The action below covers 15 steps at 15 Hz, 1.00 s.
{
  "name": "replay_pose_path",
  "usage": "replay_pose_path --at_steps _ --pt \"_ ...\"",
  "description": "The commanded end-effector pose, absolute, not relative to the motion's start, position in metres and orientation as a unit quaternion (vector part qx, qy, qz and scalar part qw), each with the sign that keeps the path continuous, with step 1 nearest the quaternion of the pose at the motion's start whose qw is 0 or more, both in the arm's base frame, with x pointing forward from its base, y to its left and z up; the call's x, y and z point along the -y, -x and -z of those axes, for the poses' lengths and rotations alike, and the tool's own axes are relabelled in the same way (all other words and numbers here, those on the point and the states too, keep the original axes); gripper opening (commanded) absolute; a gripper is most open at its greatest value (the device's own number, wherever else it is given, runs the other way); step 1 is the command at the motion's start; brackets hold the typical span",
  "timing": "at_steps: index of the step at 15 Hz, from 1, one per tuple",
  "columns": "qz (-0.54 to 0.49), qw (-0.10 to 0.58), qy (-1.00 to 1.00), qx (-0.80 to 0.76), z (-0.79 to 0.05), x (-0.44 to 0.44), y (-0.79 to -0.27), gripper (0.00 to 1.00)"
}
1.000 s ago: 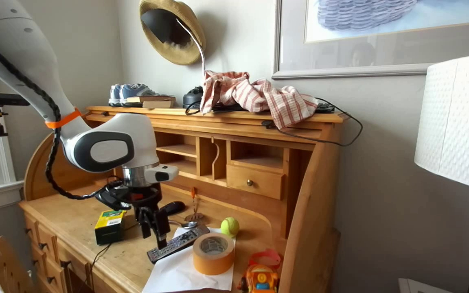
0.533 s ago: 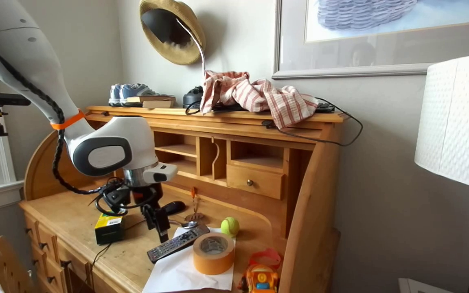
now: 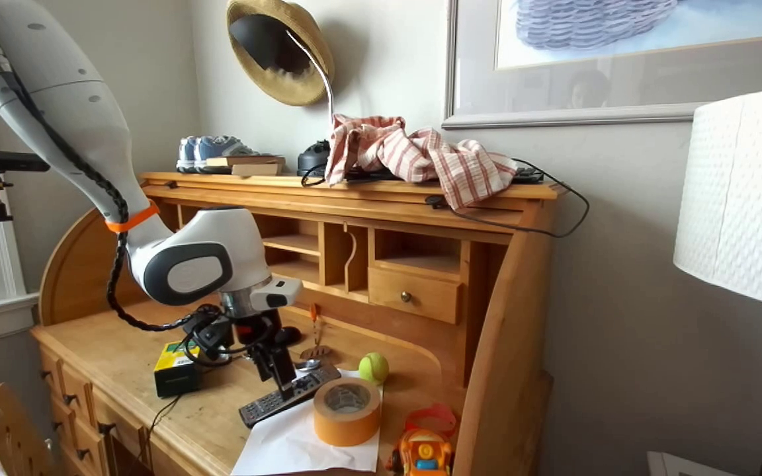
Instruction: Put the remote control on top of the cabinet.
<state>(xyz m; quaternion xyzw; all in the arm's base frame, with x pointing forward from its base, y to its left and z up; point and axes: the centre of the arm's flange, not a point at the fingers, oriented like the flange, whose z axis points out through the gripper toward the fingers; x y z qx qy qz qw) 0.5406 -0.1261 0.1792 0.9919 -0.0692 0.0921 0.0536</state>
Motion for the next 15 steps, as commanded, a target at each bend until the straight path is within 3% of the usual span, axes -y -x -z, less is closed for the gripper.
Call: replay_pose_path --at_steps 1,15 --pt "-0.100 0.051 -0.992 0.065 -0.178 0.127 -0.542 1.00" --pt "-0.126 0.054 -0.988 0.075 -0.134 0.116 -0.579 1.00"
